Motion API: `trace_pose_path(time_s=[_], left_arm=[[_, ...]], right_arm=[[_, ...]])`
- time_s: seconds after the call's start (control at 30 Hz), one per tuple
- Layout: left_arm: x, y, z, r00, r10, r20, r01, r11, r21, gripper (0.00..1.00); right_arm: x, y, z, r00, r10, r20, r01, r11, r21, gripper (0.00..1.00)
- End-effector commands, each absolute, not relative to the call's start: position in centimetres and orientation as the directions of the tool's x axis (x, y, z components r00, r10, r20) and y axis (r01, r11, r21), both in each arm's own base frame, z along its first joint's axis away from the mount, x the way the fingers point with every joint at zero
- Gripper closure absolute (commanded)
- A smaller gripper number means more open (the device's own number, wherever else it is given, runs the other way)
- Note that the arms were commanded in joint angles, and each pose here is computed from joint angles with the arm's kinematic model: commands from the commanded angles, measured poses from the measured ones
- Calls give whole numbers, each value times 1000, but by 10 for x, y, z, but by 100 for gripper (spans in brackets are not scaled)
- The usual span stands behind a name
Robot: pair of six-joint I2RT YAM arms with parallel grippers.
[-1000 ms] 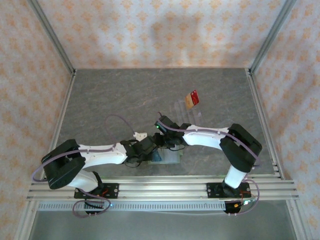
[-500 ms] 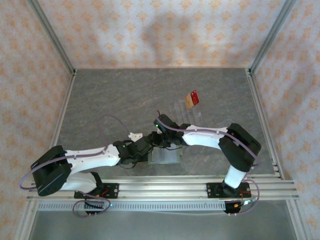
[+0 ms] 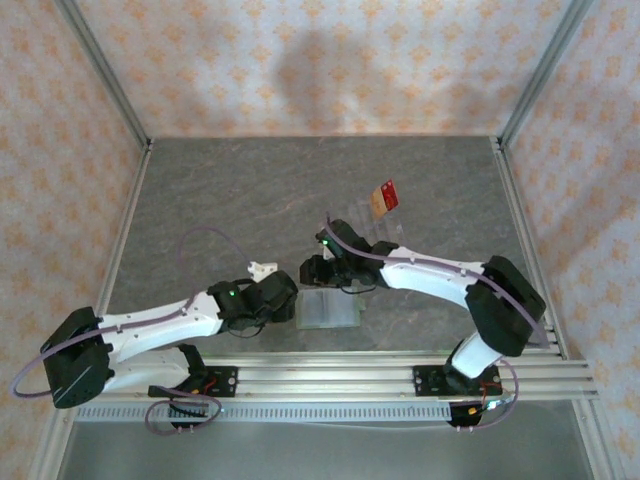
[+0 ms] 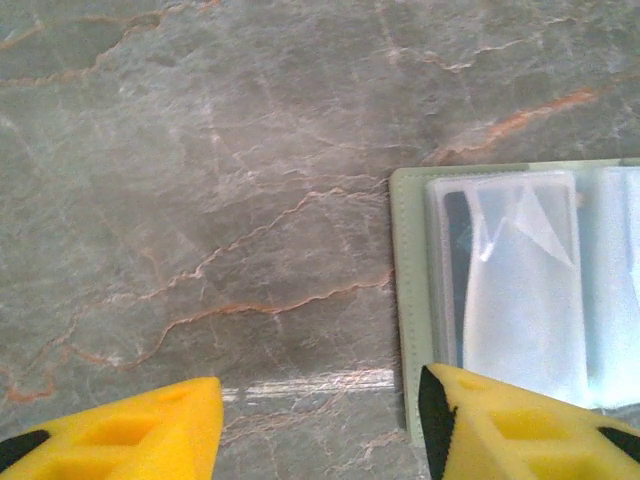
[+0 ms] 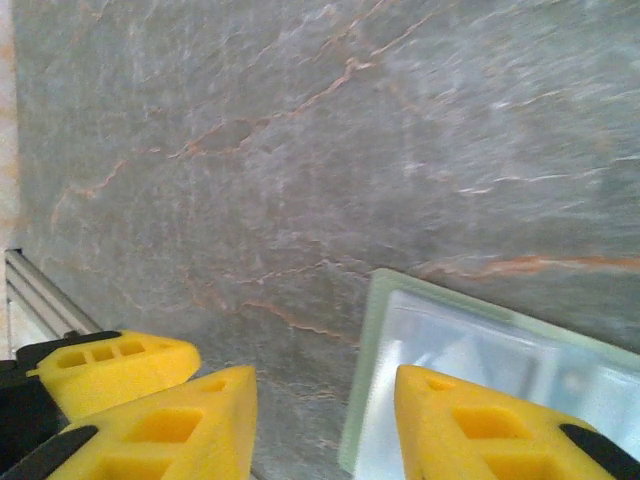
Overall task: Put the credit cards into the card holder
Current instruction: Flip over the card slot in the card holder, then pick up the credit card from the storage box.
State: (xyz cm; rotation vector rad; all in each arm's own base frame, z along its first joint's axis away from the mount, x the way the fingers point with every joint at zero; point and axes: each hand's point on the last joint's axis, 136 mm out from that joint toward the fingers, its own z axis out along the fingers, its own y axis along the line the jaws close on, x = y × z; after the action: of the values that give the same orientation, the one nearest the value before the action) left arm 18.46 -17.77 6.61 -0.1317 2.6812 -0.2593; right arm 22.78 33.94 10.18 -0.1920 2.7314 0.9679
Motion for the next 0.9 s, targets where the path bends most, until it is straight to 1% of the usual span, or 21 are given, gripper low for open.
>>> trace_pose_path(time_s=[0.0,0.1,0.17,0.23,0.37,0.5,0.67,0.77,0.87], left_arm=[[194,-187,78,-895,-80,-439,1,983,-181,40],[201,-204,80,-899,-32,-438,50,983,-175,39],[206,-213,78,-902,-8,-433,70,984,-162,40],[211,-221,70,-908,13,-419,80,986,-143,41],[216,-230,51,-920,42,-390,89,991,-103,46],[218,-229,33,-929,54,-366,79,996,-52,50],[218,-231,17,-938,62,-342,78,996,-33,55],[219,-231,14,-938,60,-341,74,997,-29,59],[219,-231,16,-936,57,-346,72,997,-31,60]], right_arm=[[226,302,82,-966,-33,-258,-160,857,490,65],[215,283,59,-973,-15,-231,-121,883,453,81],[208,272,46,-977,-1,-213,-96,895,435,87],[202,263,35,-980,15,-199,-73,901,427,89],[201,245,20,-980,44,-194,-33,924,380,90],[209,228,12,-977,72,-201,3,946,325,89],[220,226,14,-974,71,-215,0,949,315,89],[225,235,25,-972,51,-230,-32,938,344,82],[238,237,53,-953,37,-301,-72,937,343,75]])
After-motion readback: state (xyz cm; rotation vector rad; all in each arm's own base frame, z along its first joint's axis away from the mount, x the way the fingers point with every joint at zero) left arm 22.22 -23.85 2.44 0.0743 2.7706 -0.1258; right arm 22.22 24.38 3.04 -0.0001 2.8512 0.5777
